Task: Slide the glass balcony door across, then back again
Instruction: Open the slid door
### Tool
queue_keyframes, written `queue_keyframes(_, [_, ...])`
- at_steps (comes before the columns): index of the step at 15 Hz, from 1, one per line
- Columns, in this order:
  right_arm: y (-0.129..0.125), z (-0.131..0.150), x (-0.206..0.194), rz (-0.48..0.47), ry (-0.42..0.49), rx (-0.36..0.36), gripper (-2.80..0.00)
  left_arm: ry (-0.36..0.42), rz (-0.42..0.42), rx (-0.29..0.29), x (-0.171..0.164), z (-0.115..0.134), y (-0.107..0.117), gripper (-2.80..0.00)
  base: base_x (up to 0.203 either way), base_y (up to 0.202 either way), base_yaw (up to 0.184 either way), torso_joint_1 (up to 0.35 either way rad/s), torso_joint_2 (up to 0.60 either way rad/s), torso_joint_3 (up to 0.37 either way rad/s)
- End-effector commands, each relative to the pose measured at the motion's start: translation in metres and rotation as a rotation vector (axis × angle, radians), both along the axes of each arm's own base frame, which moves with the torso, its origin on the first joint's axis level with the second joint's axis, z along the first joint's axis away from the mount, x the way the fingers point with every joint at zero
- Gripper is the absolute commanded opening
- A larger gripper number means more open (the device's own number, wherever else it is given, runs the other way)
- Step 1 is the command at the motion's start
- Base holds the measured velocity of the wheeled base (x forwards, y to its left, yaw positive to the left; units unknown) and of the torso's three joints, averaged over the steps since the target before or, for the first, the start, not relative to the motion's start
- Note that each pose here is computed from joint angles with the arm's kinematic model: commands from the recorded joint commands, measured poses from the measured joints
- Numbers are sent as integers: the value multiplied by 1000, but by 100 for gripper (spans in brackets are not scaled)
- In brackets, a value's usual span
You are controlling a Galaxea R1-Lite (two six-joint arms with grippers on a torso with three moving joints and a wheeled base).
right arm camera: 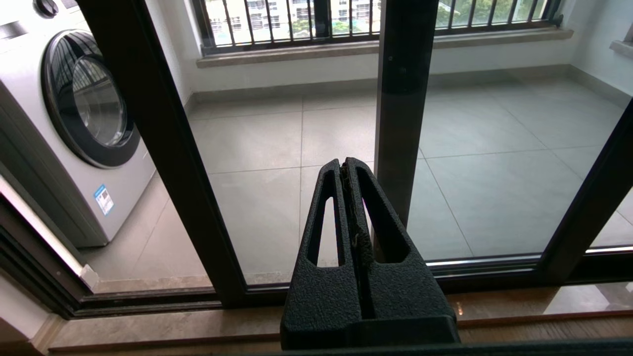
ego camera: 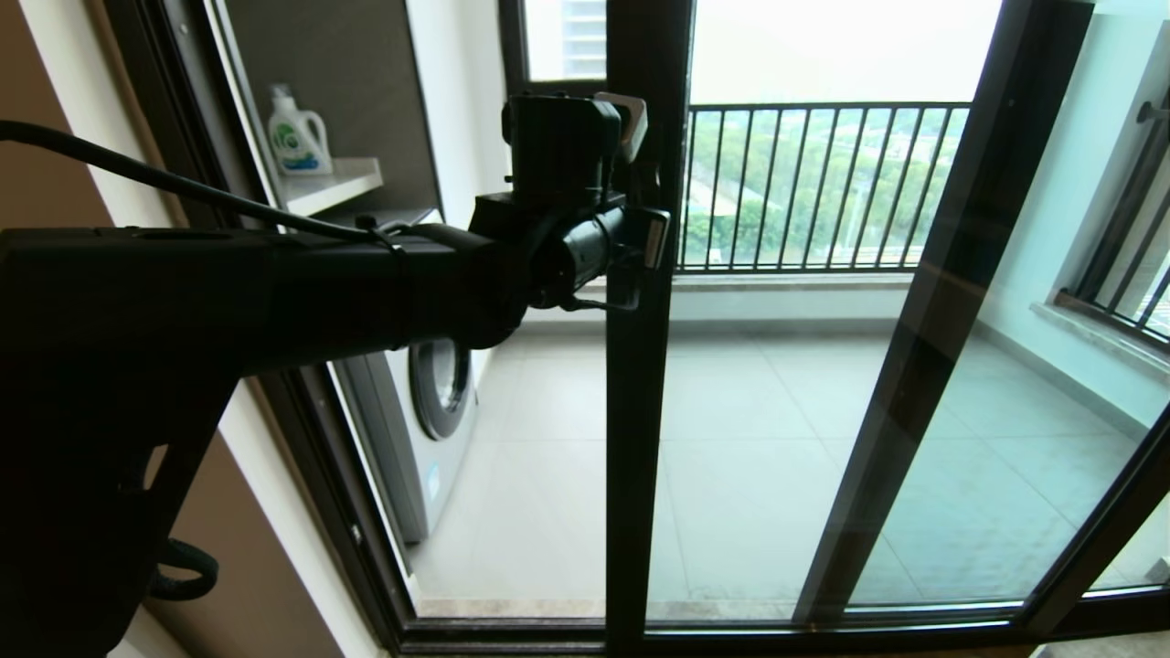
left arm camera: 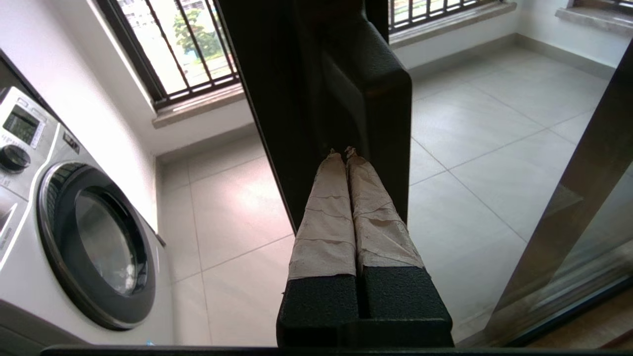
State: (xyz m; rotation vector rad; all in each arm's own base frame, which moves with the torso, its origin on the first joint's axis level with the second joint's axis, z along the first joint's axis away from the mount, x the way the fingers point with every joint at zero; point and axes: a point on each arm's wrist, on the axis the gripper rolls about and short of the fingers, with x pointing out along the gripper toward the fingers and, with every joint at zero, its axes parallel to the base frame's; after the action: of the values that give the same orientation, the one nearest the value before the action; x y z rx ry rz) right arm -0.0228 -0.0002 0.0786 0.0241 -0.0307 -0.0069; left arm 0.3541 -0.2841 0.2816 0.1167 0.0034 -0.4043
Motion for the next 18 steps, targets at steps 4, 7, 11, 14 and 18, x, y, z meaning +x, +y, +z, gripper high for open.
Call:
queue_keyframes(4, [0, -3, 1, 0, 12, 0, -280, -15, 50, -59, -53, 47, 60, -280, 0, 0, 0, 0, 0, 0])
queue_keyframes(7, [0, -3, 1, 0, 12, 0, -280, -16, 78, -67, -101, 60, 107, -280, 0, 0, 0, 0, 0, 0])
queue_keyframes(11, [0, -3, 1, 0, 12, 0, -280, -40, 201, -74, -171, 57, 190, -280, 0, 0, 0, 0, 0, 0])
queue_keyframes(14, [0, -3, 1, 1, 12, -1, -280, -106, 352, -87, -232, 44, 246, -280, 0, 0, 0, 0, 0, 0])
queue_keyframes(18, [0, -3, 1, 0, 12, 1, -280, -155, 540, -78, -303, -5, 282, -280, 0, 0, 0, 0, 0, 0])
